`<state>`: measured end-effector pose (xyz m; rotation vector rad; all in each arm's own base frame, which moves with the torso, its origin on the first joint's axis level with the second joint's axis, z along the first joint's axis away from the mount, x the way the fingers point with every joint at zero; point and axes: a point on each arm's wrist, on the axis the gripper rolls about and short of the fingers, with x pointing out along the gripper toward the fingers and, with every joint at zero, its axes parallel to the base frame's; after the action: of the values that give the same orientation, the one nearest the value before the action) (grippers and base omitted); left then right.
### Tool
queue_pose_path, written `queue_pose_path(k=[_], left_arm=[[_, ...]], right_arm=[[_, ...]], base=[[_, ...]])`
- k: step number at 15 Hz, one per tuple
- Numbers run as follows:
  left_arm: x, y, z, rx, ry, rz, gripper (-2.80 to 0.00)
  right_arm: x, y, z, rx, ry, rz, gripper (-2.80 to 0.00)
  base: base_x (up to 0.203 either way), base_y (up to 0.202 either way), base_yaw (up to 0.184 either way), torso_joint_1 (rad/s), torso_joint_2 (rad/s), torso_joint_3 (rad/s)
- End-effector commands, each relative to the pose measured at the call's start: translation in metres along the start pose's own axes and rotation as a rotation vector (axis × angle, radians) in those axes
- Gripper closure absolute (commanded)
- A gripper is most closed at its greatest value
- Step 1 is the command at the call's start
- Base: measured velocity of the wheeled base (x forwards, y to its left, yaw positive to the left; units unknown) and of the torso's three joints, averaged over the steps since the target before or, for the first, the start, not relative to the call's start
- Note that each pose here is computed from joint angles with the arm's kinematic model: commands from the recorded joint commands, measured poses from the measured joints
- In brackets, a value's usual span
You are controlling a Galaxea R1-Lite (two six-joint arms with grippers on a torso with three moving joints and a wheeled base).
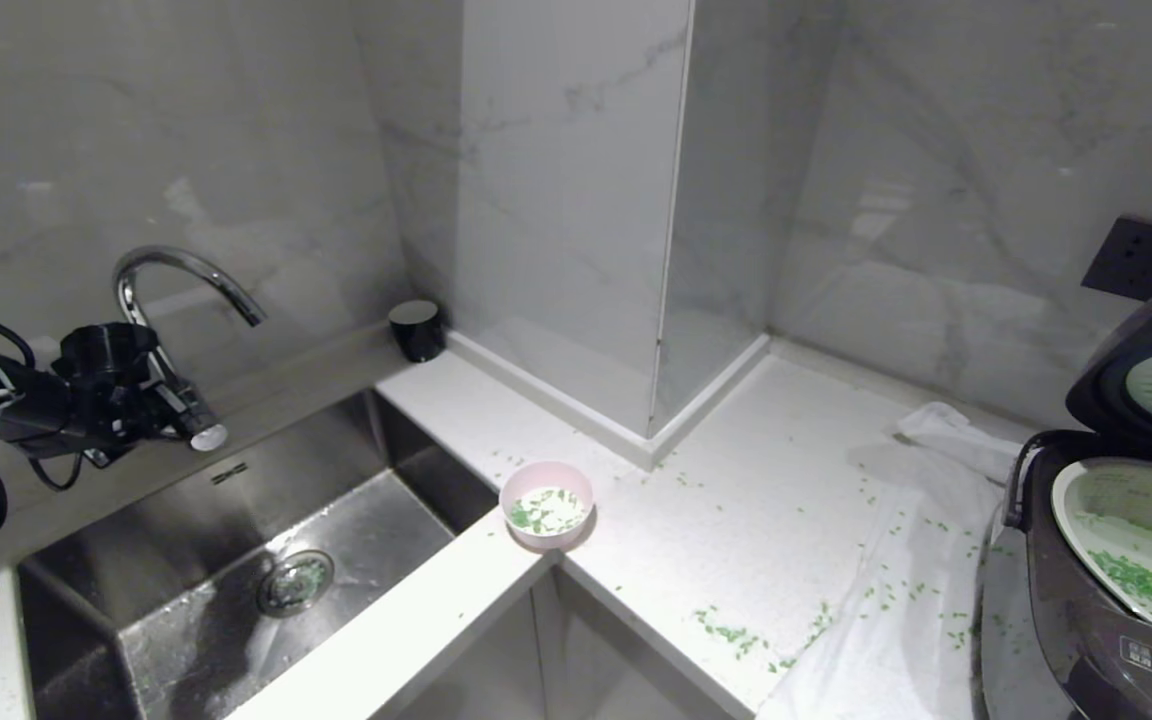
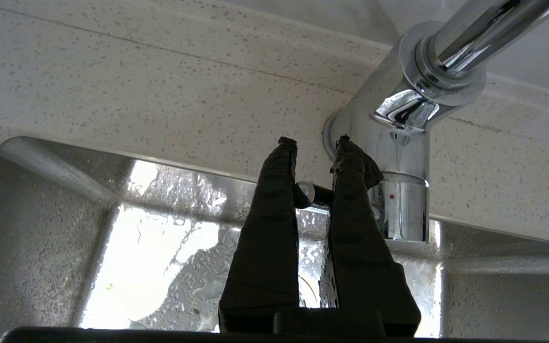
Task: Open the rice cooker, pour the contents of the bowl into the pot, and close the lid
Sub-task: Turn on the tap
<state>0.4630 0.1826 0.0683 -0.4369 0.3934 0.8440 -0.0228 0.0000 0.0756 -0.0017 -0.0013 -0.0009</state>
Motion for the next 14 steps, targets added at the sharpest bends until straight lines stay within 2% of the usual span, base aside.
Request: queue_pose_path(k=[1,14], left_arm=[[-0.0007,-0.0013,-0.0001,-0.003,-0.002,-0.002,0.0],[-0.0029,0.0003,-0.0013,0.003,0.008,0.003,0.0]], right_arm=[[0.0,0.0,0.0,0.0,0.0,-0.001,0.0],[0.0,0.0,0.0,-0.001,0.0,-0.001,0.0]], base=[[0.0,0.0,0.0,0.0,0.0,0.0],[0.0,0.0,0.0,0.0,0.0,0.0]])
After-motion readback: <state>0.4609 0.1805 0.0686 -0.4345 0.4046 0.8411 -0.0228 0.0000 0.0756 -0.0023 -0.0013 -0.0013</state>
